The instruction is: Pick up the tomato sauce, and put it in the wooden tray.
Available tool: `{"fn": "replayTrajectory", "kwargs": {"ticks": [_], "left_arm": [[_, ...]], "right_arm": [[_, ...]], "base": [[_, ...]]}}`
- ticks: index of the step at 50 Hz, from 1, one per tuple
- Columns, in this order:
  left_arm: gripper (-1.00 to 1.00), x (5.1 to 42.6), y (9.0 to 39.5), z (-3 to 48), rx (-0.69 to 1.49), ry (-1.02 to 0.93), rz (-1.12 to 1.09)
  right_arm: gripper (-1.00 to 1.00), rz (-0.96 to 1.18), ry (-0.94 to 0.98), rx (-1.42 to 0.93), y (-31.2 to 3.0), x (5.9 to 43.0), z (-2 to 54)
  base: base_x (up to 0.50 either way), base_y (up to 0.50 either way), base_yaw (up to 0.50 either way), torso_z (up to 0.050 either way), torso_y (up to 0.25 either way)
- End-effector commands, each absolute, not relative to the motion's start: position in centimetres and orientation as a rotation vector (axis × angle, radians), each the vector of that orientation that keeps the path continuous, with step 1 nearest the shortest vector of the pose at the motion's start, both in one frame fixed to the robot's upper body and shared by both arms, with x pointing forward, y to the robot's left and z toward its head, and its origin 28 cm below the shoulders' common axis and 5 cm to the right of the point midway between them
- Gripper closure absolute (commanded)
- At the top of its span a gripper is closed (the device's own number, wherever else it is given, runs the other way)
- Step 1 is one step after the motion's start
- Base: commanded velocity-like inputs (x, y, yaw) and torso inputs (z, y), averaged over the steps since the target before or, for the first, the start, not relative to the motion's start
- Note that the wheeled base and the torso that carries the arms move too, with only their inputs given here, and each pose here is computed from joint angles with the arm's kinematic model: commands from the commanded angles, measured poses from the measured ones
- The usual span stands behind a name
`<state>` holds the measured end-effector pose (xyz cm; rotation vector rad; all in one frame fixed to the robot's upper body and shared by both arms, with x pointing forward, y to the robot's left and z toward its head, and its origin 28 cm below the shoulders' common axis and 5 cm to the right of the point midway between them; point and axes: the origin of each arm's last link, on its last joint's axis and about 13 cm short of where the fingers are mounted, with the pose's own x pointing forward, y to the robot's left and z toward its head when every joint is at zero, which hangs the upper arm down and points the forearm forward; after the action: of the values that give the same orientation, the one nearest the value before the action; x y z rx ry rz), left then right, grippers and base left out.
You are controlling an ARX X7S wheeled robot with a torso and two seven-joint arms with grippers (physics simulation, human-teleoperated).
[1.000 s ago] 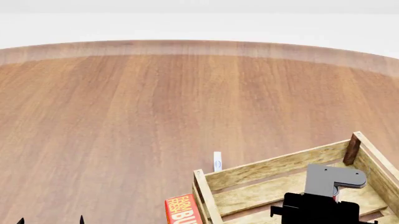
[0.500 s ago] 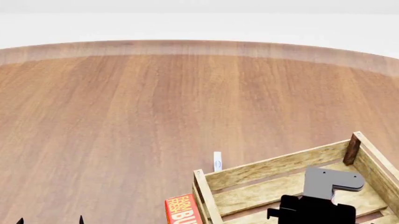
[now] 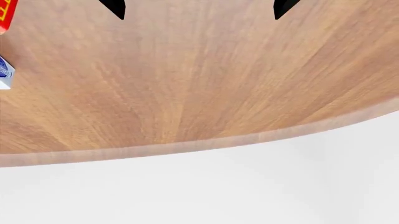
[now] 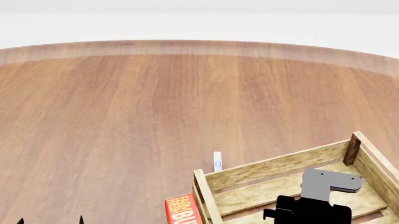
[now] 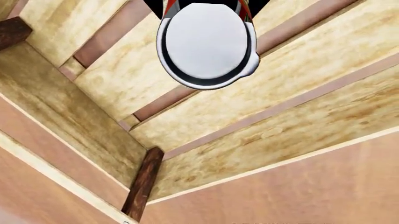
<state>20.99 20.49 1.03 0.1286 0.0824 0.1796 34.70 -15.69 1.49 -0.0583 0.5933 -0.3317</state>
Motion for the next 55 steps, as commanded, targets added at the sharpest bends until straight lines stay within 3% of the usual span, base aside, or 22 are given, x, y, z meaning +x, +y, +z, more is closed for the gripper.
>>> {"fn": "replayTrajectory", "kwargs": {"ticks": [1, 7, 8, 55], "left_arm": [[-1.0, 21.1, 20.42, 1.11, 0.085, 0.063, 0.133], [-1.0, 21.16, 20.45, 1.05, 0.085, 0.063, 0.133], [-1.0, 21.17, 20.46, 1.03, 0.084, 0.063, 0.133], [-1.0, 21.03, 20.43, 1.22, 0.085, 0.063, 0.135]], "right_arm": [[1.0, -0.282, 0.596, -0.057, -15.22, 34.56, 1.19], [1.0, -0.286, 0.599, -0.056, -15.22, 34.51, 1.13], [-1.0, -0.291, 0.6, -0.056, -15.21, 34.53, 1.15], [-1.0, -0.281, 0.557, -0.053, -15.53, 34.97, 1.71]], "base": [[0.0, 0.0, 0.0, 0.0, 0.0], [0.0, 0.0, 0.0, 0.0, 0.0], [0.0, 0.0, 0.0, 0.0, 0.0], [0.0, 0.0, 0.0, 0.0, 0.0]]}}
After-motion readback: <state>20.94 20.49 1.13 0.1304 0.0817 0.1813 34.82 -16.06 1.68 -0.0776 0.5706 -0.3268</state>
